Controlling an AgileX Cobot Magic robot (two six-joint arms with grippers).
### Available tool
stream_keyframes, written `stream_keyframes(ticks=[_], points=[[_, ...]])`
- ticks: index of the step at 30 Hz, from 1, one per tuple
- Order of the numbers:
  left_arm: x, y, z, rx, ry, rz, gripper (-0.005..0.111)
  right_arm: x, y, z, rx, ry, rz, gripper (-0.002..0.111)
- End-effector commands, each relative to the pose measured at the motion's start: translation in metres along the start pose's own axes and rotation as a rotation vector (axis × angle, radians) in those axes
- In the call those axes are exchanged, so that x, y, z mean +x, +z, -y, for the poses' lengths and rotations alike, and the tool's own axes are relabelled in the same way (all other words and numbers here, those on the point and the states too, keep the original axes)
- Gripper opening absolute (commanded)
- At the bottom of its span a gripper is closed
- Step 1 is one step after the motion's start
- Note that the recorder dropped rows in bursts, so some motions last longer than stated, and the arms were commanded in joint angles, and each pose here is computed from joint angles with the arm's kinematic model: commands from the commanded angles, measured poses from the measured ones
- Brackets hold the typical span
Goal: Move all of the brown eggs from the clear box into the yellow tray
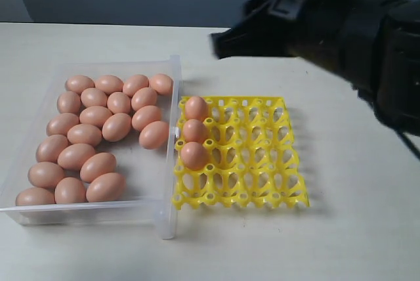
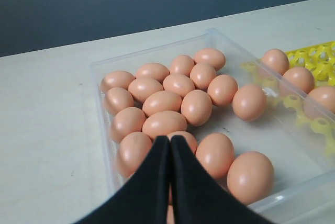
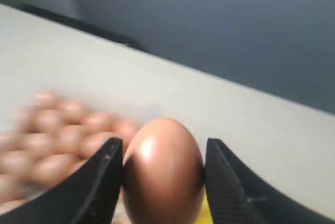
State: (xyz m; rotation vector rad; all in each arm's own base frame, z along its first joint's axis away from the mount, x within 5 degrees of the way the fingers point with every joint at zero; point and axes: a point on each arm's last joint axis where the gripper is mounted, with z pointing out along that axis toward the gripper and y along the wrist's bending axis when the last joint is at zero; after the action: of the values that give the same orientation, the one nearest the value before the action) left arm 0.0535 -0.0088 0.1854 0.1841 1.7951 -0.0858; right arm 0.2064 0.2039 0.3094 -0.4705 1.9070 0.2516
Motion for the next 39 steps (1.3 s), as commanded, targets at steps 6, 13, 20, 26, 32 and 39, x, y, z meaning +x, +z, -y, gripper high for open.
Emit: stream_keyframes(ticks=[6,13,20,26,32,39], points=[[0.000,0.000,0.000,-0.007,-0.005,0.013,0.000,0.011,-0.024,-0.078,-0.842,0.456,-0.226,0.000],[0.000,0.000,0.000,-0.007,-0.005,0.013,0.000,0.011,-0.023,-0.078,-0.830,0.495,-0.241,0.000],[0.000,0.000,0.000,-0.007,-0.002,0.013,0.000,0.012,-0.024,-0.078,-0.830,0.466,-0.239,0.000],[0.000,0.000,0.000,-0.007,-0.002,0.013,0.000,0.008,-0.029,-0.076,-0.861,0.351,-0.165,0.000],[0.000,0.000,0.000,-0.007,-0.002,0.013,0.000,0.007,-0.031,-0.074,-0.857,0.080,-0.029,0.000],[0.000,0.000,0.000,-0.007,-0.002,0.013,0.000,0.006,-0.018,-0.057,-0.711,0.077,-0.017,0.000]])
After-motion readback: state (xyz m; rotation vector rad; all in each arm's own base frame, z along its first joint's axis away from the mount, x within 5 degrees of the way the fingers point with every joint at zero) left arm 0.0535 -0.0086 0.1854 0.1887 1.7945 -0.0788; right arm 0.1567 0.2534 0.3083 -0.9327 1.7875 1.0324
